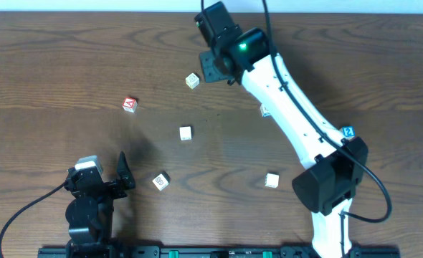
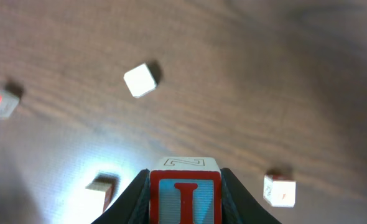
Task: Spell out Ai2
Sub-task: 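Carry the red 'I' block with the right gripper toward the table center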
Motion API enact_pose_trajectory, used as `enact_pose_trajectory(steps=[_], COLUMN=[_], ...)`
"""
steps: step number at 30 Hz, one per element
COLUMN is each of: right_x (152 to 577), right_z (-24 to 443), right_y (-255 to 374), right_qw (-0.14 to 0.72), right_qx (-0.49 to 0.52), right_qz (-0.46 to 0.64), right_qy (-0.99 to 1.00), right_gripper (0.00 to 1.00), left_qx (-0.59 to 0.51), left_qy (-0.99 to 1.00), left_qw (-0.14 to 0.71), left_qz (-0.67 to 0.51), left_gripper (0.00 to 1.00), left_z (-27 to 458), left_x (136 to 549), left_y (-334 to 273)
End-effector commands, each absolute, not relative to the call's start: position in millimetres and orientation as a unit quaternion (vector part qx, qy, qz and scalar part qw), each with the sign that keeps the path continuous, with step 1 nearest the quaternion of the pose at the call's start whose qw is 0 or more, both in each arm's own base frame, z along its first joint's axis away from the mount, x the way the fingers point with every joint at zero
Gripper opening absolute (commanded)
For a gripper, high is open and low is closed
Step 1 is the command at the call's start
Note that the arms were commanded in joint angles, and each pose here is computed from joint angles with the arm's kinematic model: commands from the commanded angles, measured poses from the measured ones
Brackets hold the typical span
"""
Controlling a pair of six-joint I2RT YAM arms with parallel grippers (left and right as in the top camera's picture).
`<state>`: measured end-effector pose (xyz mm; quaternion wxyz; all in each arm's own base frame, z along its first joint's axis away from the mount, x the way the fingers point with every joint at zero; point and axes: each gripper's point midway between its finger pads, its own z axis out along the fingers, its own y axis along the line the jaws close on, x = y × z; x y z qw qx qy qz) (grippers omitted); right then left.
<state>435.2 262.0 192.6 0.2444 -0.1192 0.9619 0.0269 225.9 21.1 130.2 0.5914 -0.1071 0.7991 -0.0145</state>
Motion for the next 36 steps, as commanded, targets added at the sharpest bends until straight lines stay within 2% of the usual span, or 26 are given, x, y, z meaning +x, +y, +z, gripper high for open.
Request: enact_pose_trajectory(steps=[1,7,23,31,36], right_x=[417,400,344,332,330], right_z=[212,210,262,265,278], right_y=[268,264,264,268,261], right_qw=[0.247,0.222,0.239,0.24,0.27], right_qx=[-0.092,-0.067,-0.107,-0.117,-0.111], right_qz=[0.042,0.038,0.037,0.03,0.038], right_qy=[0.964,0.972,0.964,0.963,0.956], right_gripper=[0.01,0.01,0.01,0.01,0.01], left_qx=[-0.104,-0.104,-0.104,-0.104,-0.104], left_qy=[0.807,0.807,0.807,0.807,0.807], left_qw=[0.582,0.582,0.582,0.582,0.582], left_qz=[-0.015,-0.015,-0.015,-0.015,-0.015], left_gripper=[0.95,0.95,0.95,0.95,0.95], left_z=[119,119,119,119,119], left_x=[226,226,226,226,226], left_y=[20,20,20,20,20])
